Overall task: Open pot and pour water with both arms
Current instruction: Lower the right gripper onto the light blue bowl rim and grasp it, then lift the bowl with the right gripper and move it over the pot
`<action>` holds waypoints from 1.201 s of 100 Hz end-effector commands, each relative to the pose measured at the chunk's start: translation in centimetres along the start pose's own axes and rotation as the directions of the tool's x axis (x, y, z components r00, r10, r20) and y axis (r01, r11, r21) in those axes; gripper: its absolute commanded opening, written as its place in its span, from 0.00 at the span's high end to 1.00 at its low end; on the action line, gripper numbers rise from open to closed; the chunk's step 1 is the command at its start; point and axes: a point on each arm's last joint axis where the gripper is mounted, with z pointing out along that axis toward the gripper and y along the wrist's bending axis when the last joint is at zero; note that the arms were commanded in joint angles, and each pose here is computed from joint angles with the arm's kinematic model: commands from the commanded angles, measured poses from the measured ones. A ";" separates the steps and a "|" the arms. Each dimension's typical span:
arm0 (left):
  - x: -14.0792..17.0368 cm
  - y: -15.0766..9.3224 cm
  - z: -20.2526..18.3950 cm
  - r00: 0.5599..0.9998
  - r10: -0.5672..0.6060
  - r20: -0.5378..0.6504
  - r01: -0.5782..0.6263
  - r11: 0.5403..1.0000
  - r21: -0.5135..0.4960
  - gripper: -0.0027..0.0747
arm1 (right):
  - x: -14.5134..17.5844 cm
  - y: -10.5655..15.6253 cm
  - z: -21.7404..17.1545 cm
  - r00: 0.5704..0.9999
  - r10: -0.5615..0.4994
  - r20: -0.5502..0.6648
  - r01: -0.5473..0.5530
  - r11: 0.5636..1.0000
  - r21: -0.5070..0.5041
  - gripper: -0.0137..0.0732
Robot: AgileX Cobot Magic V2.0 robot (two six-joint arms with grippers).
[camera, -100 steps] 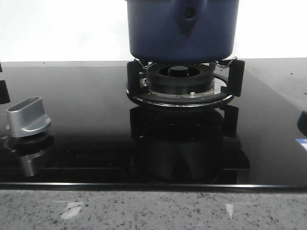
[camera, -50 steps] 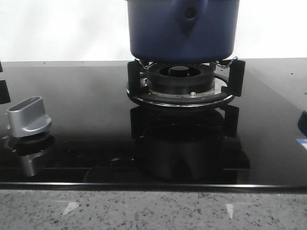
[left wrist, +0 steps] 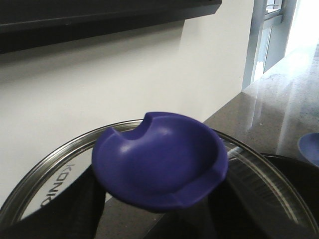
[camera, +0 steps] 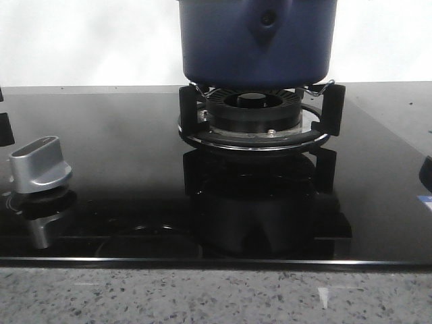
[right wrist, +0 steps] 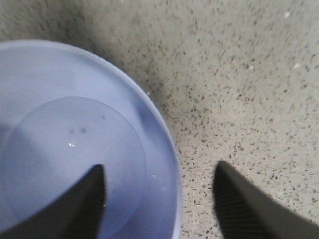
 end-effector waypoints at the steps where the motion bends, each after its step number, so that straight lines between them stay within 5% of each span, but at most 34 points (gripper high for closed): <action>1: -4.1 -1.4 -1.5 0.990 0.011 0.144 -0.013 1.000 0.008 0.64 | -0.9 -0.2 -1.3 0.997 -0.001 0.072 0.000 1.000 0.012 0.54; 20: -4.1 -1.4 -1.5 0.990 0.011 0.144 -0.013 1.000 0.006 0.64 | -1.0 -0.3 -1.3 0.997 -0.008 0.081 0.007 1.000 0.023 0.93; 75: -4.1 -1.4 -1.5 0.990 0.011 0.144 -0.013 1.000 0.006 0.64 | -1.6 0.7 -2.8 0.996 0.018 0.090 -0.014 0.999 -0.043 0.92; 120: -4.1 -1.4 -1.5 0.990 0.011 0.144 -0.013 1.000 0.008 0.64 | -4.9 7.0 -9.7 0.941 -0.142 0.307 0.194 0.970 -0.146 0.90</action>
